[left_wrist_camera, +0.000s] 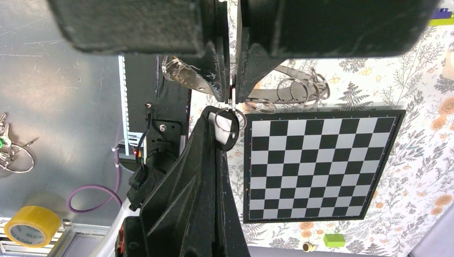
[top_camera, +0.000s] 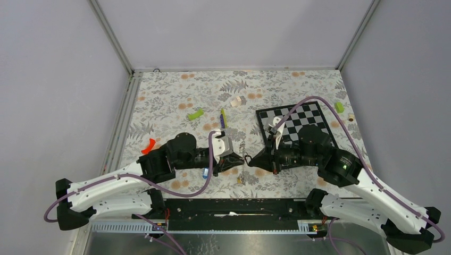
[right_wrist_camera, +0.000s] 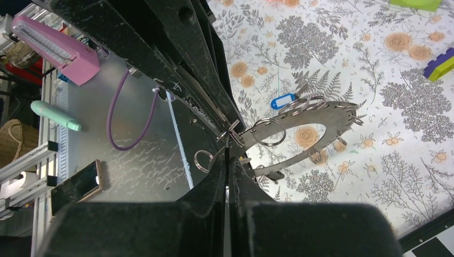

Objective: Remove the keys from the keyring

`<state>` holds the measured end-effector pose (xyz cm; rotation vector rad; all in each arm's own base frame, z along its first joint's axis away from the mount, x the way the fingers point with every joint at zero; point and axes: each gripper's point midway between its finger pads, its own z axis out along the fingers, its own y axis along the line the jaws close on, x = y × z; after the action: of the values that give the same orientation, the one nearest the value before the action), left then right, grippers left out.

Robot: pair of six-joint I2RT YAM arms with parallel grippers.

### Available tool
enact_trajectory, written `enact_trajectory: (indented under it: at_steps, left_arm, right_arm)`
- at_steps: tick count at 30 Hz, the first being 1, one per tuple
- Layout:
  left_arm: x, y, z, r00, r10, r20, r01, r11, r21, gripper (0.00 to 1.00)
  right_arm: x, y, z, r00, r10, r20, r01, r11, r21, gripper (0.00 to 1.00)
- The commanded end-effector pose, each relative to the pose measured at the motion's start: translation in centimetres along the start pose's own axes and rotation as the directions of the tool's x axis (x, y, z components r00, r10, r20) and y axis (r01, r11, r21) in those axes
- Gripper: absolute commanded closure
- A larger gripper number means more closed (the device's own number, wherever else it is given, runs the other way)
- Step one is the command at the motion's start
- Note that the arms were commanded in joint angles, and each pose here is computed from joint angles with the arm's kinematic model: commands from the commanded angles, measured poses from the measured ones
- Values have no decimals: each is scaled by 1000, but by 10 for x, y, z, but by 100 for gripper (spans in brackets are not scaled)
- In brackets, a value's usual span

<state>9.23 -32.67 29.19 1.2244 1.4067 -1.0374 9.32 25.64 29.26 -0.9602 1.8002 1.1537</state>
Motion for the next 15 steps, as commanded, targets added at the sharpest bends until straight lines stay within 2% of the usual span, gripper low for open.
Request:
enact_trajectory:
  at_steps: [1, 4, 15]
  left_arm:
    - [-23, -4, -8, 996, -2, 86, 1, 1000, 10, 86]
    - [-21, -3, -9, 996, 11, 85, -11, 1000, -2, 82]
    - [-17, -6, -5, 997, 16, 79, -18, 999, 28, 83]
  right_arm:
    - [-25, 7, -13, 999, -25, 30, 24, 1000, 19, 100]
    - [-21, 3, -15, 999, -36, 4, 36, 999, 39, 100]
    - [-29, 0, -26, 983, -184, -2, 184, 981, 57, 100]
